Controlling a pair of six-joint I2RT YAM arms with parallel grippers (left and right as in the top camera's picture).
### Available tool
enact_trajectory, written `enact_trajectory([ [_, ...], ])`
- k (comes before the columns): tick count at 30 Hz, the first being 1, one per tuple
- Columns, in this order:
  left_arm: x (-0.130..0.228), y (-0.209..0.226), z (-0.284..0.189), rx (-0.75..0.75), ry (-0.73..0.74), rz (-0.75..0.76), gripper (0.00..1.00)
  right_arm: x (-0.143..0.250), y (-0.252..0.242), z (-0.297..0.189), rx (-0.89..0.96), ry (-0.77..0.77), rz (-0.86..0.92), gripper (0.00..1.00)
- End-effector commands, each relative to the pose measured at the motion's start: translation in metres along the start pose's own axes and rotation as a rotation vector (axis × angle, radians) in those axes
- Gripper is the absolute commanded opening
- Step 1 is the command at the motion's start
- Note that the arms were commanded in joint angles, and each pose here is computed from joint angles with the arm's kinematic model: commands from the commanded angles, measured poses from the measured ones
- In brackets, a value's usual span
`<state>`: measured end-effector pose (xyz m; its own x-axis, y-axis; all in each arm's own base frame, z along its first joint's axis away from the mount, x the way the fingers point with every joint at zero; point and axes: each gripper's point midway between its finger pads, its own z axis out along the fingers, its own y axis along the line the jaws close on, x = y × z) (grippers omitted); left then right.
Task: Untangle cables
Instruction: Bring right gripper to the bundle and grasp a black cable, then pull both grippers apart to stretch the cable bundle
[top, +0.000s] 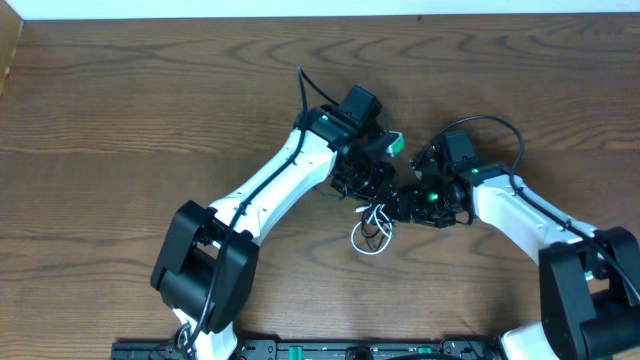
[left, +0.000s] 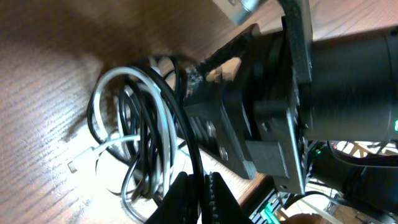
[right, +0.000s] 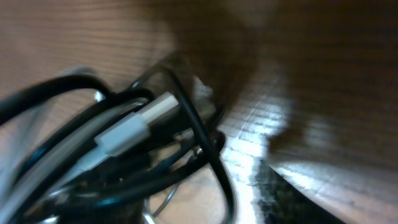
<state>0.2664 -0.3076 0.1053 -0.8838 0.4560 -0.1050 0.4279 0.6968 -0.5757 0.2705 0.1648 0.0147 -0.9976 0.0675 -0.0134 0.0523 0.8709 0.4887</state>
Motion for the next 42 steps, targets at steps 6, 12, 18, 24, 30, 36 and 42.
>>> enact_trajectory([
  [6, 0.028, 0.037, 0.002, -0.201, 0.091, -0.041, 0.07, -0.012, -0.03, 0.0, 0.185, -0.067, 0.111, 0.13],
  [12, 0.052, 0.077, -0.015, -0.45, 0.172, -0.075, 0.07, -0.01, -0.086, -0.02, 0.498, -0.119, 0.134, 0.01],
  [18, 0.065, 0.114, -0.042, -0.64, 0.216, -0.114, 0.07, -0.002, -0.147, -0.067, 0.852, -0.211, 0.306, 0.01],
  [24, 0.064, 0.144, -0.064, -0.646, 0.183, -0.227, 0.07, 0.002, -0.179, -0.089, 0.914, -0.221, 0.425, 0.01],
  [30, 0.067, 0.176, -0.086, -0.607, 0.129, -0.398, 0.07, 0.005, -0.198, -0.096, 0.867, -0.212, 0.538, 0.01],
  [36, 0.044, 0.143, -0.074, -0.248, 0.059, -0.329, 0.07, -0.018, -0.126, -0.045, 0.343, -0.071, 0.182, 0.01],
  [42, 0.02, 0.11, -0.062, -0.078, -0.005, -0.181, 0.07, -0.024, -0.025, -0.033, -0.19, -0.053, -0.184, 0.01],
])
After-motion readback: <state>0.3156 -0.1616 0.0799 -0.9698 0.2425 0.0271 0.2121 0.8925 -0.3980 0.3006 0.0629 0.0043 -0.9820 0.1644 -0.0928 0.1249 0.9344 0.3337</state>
